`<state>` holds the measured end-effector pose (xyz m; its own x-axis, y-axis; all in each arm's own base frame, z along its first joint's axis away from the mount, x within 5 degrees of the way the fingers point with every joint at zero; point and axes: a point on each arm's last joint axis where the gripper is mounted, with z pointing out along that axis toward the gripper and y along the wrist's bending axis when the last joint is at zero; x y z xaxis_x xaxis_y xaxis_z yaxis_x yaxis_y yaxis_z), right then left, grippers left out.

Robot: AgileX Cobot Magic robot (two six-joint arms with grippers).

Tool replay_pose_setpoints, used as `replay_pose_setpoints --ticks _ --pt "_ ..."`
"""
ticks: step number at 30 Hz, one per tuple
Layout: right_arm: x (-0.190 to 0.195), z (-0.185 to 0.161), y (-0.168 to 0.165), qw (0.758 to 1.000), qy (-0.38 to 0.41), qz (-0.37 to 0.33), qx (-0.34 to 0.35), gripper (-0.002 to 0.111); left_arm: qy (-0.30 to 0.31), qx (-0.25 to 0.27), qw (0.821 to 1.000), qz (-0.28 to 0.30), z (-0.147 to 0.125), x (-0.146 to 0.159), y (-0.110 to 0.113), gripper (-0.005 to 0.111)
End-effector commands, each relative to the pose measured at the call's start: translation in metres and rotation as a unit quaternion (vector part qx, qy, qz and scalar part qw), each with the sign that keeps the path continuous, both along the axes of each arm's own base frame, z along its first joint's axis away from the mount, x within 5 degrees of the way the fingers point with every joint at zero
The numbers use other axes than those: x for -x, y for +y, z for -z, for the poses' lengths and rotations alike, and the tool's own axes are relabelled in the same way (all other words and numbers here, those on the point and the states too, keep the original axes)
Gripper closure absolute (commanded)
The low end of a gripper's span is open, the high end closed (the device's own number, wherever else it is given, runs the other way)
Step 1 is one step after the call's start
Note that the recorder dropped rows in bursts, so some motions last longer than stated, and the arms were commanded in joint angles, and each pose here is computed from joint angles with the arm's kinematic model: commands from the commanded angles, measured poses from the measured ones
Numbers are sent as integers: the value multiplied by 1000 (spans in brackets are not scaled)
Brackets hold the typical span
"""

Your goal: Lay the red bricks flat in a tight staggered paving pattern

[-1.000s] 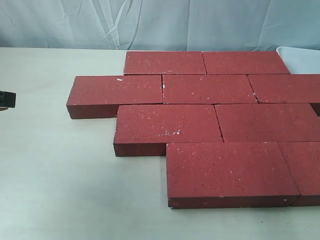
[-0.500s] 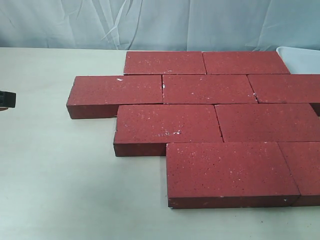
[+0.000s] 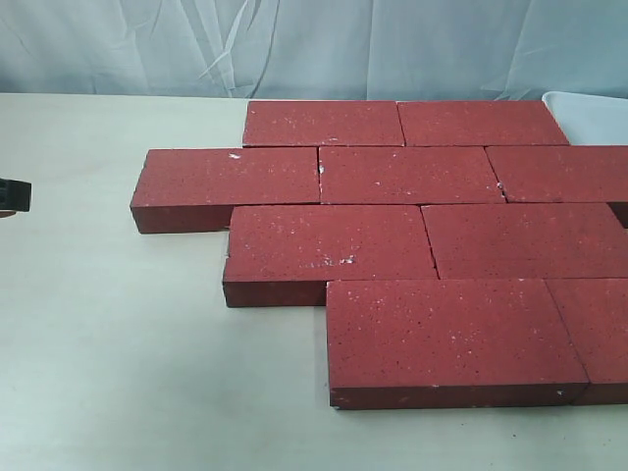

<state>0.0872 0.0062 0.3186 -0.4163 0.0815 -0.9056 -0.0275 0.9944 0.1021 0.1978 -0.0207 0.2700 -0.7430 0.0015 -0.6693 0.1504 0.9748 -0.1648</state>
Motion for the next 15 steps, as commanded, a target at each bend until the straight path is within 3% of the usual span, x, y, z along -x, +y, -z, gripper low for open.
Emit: replay_pose_setpoints --ticks 1,8,15 --pt "0 0 0 1000 -7 0 2 109 -4 -3 1000 1 0 1 -1 107" --pt "0 0 0 1000 -7 0 2 109 -4 -3 1000 1 0 1 -1 107" --pt "24 10 -1 998 -61 2 3 109 -4 -3 1000 1 0 1 -1 107"
